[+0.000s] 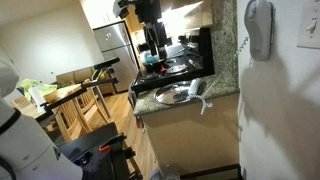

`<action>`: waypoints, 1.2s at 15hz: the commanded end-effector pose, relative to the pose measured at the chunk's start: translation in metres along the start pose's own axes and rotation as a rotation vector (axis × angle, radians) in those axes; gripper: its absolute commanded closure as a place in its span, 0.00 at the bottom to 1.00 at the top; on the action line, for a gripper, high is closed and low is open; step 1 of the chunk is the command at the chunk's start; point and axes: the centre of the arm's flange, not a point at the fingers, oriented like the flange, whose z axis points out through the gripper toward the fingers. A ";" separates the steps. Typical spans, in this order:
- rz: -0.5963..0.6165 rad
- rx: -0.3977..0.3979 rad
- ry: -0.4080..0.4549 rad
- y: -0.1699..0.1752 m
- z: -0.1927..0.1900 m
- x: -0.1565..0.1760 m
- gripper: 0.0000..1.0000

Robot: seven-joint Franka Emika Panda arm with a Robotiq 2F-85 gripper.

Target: Hang the intercom headset on the holder

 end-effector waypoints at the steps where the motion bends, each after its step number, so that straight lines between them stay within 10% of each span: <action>1: 0.000 0.000 0.000 0.000 0.000 0.000 0.00; 10: -0.260 -0.201 0.266 -0.042 0.025 0.012 0.00; 18: -0.422 -0.277 0.217 -0.075 0.041 0.036 0.00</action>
